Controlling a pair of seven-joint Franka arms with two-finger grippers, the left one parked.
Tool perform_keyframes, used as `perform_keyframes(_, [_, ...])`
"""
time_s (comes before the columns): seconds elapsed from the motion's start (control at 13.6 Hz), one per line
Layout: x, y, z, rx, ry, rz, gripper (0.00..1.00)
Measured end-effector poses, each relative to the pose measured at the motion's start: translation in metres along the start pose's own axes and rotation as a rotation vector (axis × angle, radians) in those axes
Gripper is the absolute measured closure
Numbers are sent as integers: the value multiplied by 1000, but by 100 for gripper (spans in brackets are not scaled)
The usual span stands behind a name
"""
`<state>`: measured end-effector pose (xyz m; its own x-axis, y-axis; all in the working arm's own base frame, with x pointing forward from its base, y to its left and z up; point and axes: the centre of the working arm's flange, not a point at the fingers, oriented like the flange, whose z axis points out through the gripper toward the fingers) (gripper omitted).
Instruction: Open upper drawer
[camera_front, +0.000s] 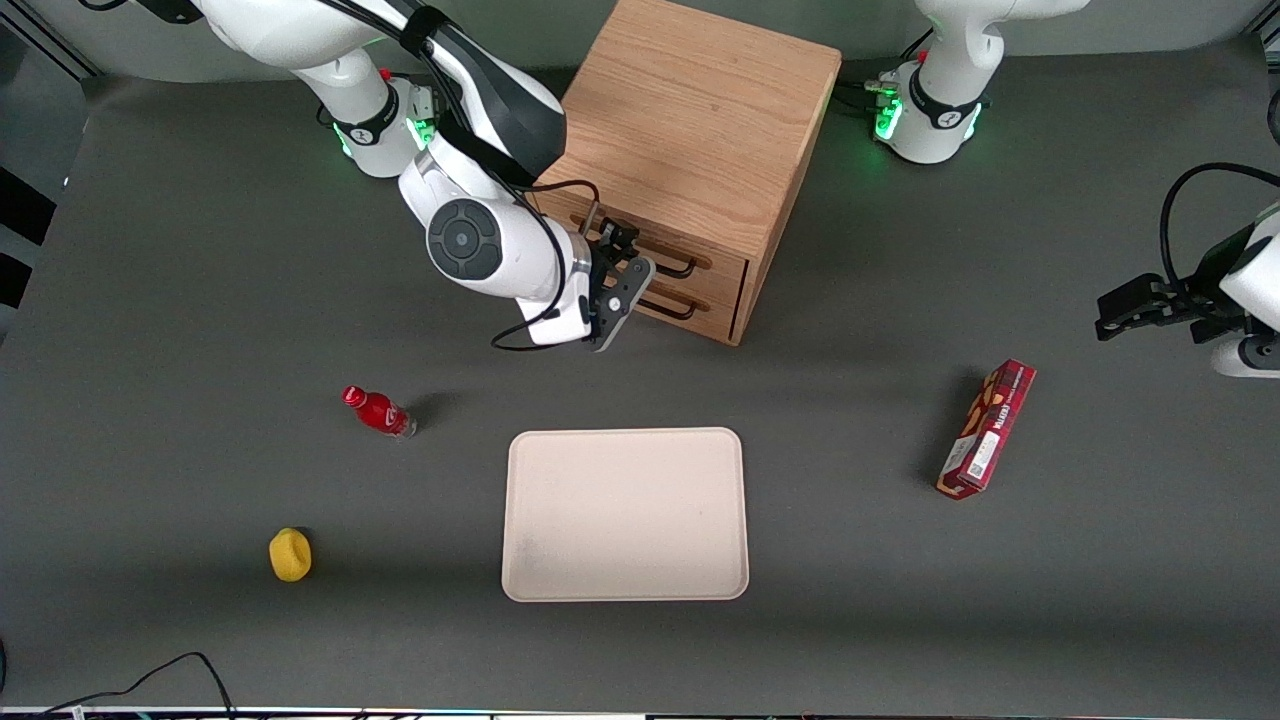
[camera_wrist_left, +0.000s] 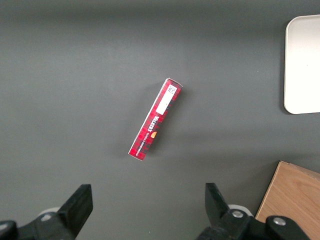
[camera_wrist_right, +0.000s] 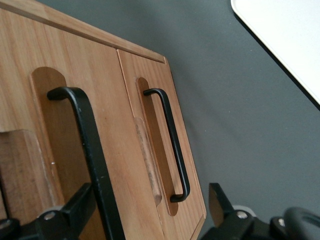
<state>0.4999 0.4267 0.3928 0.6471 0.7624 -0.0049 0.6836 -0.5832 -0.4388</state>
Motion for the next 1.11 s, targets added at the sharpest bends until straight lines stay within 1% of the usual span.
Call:
perform_keyframes(0.3, [-1, -1, 10, -14, 5, -11, 0])
perform_keyframes(0.89, [-1, 7, 9, -22, 18, -57, 0])
perform_keyframes(1.11, [-5, 31, 4, -56, 16, -58, 0])
